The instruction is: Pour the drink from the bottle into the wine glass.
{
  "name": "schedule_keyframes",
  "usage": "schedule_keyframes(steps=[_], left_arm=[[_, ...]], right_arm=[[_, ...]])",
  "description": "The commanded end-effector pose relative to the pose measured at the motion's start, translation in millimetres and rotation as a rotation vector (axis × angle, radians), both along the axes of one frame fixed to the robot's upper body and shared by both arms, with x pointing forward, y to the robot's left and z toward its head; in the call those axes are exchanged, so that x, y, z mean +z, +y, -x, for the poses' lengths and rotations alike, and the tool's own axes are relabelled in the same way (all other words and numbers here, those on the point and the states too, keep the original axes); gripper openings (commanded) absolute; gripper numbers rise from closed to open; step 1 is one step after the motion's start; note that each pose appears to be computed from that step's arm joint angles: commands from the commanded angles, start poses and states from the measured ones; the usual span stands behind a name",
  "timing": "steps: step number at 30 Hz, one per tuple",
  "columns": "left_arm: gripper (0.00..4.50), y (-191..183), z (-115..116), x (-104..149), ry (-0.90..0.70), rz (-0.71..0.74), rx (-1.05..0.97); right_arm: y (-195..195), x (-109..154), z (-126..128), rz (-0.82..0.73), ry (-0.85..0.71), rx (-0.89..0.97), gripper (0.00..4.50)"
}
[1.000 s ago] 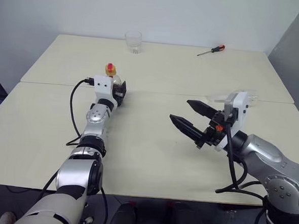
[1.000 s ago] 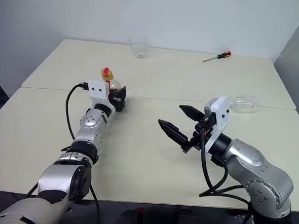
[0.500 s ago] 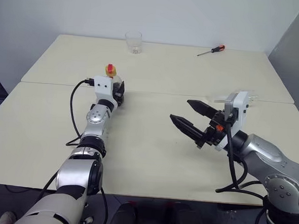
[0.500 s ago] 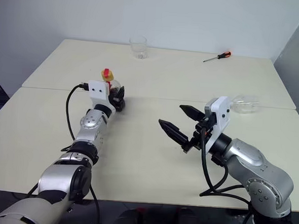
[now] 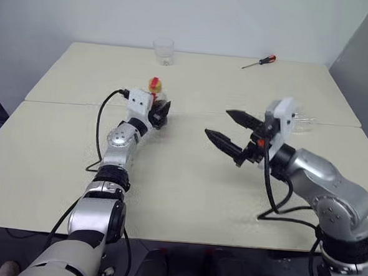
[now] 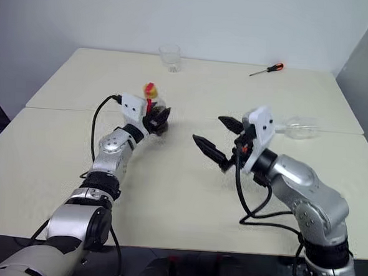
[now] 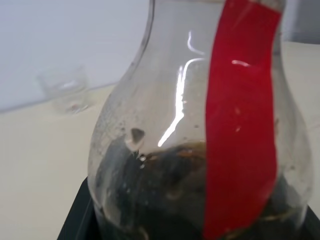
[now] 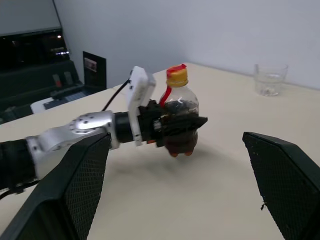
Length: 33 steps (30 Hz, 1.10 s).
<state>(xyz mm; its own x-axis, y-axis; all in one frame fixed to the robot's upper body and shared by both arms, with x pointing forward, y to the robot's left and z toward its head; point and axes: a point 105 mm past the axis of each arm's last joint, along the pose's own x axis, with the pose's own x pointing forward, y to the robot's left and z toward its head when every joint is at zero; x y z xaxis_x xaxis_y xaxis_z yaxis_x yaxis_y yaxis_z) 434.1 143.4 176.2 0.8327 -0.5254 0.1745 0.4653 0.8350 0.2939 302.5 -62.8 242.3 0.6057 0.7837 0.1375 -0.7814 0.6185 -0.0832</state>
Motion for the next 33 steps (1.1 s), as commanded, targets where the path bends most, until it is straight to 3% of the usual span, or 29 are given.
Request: schedule_keyframes(steps=[1, 11, 16, 21, 30, 33], left_arm=[[2.18, -18, 13, 30, -0.078, -0.04, -0.138], [2.18, -56, 43, 39, 0.066, 0.035, -0.405], [2.18, -73, 60, 40, 0.155, 0.094, -0.516], [2.18, -79, 74, 35, 0.195, 0.061, -0.594], [2.18, -78, 78, 31, 0.209, 0.032, -0.618], [2.18, -79, 78, 33, 0.207, 0.029, -0.624]], right_arm=[[8, 19, -15, 0.005, -0.094, -0.021, 4.5], [25, 42, -38, -0.011, -0.135, 0.009, 4.5], [37, 47, -35, -0.046, -0.105, 0.085, 4.5], [44, 49, -31, -0.053, -0.076, 0.135, 4.5], [48, 49, -28, -0.045, -0.068, 0.168, 4.5], [48, 47, -26, -0.035, -0.066, 0.176, 3.96]])
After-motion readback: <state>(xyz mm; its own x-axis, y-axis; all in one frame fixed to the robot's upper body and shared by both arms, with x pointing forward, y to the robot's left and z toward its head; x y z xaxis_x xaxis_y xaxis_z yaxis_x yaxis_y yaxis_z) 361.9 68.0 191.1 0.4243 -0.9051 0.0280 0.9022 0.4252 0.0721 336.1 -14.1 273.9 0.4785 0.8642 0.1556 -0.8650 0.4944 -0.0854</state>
